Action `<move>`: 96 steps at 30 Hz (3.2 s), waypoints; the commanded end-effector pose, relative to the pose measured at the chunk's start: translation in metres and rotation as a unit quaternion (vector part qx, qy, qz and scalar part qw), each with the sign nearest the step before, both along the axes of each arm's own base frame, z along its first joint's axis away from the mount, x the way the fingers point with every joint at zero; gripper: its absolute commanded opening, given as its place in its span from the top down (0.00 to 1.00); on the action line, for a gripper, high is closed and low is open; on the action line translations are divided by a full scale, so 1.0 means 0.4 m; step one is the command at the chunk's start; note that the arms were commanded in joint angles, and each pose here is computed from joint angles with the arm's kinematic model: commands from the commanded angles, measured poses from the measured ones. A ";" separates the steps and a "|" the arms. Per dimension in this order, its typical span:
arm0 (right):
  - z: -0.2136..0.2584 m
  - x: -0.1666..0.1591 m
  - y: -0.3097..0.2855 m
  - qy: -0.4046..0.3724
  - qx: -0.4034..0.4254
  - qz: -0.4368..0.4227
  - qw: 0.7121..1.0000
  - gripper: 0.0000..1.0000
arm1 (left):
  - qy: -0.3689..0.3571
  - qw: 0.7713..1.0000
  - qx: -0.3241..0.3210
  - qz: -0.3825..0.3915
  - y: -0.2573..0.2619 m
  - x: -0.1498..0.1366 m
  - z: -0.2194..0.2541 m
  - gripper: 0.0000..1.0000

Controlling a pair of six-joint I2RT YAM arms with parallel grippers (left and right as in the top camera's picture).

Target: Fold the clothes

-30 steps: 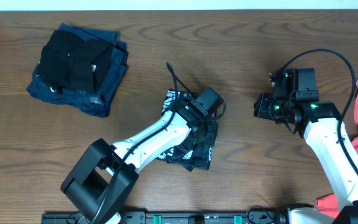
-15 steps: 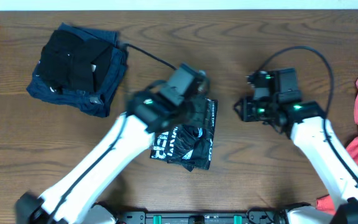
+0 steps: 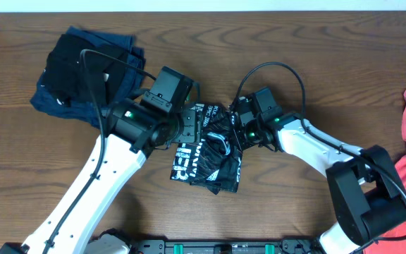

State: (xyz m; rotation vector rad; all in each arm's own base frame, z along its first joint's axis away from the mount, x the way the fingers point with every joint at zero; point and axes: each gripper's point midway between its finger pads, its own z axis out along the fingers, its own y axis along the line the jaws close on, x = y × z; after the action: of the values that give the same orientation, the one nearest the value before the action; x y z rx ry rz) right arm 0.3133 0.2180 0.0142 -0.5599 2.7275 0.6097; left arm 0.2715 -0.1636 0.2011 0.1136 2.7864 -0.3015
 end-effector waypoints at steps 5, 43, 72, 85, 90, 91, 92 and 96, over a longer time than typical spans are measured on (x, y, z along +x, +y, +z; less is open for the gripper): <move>0.035 0.101 -0.073 -0.071 -0.045 -0.072 0.994 0.99 | 0.061 0.997 0.049 -0.007 0.015 -0.006 -0.116 0.29; 0.102 -0.096 -0.004 0.043 0.029 0.029 0.998 0.99 | 0.201 0.974 0.101 -0.028 -0.010 -0.008 -0.373 0.31; 0.119 -0.089 0.019 0.017 0.043 0.053 0.998 0.99 | 0.230 0.972 -0.034 -0.026 0.040 0.023 -0.320 0.30; 0.142 -0.146 -0.189 0.026 -0.130 -0.024 0.991 0.57 | 0.207 0.977 -0.040 -0.028 0.031 0.050 -0.321 0.29; 0.155 -0.096 -0.177 -0.009 -0.116 -0.052 0.992 0.65 | 0.208 0.977 -0.040 -0.029 0.030 0.048 -0.323 0.29; 0.166 -0.072 -0.161 -0.026 -0.098 -0.058 0.993 0.68 | 0.209 0.977 -0.040 -0.029 0.030 0.046 -0.326 0.29; 0.174 -0.057 -0.149 -0.036 -0.084 -0.065 0.994 0.73 | 0.210 0.977 -0.039 -0.029 0.031 0.045 -0.328 0.29; 0.190 -0.006 -0.078 -0.050 -0.011 -0.083 0.995 0.70 | 0.212 0.976 -0.038 -0.028 0.033 0.039 -0.340 0.24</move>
State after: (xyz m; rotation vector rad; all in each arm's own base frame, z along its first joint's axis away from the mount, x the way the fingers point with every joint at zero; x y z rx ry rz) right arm 0.3086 0.1743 0.0935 -0.4276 2.6387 0.3972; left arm 0.2921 -0.1499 0.0630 0.1041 3.1957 -0.4821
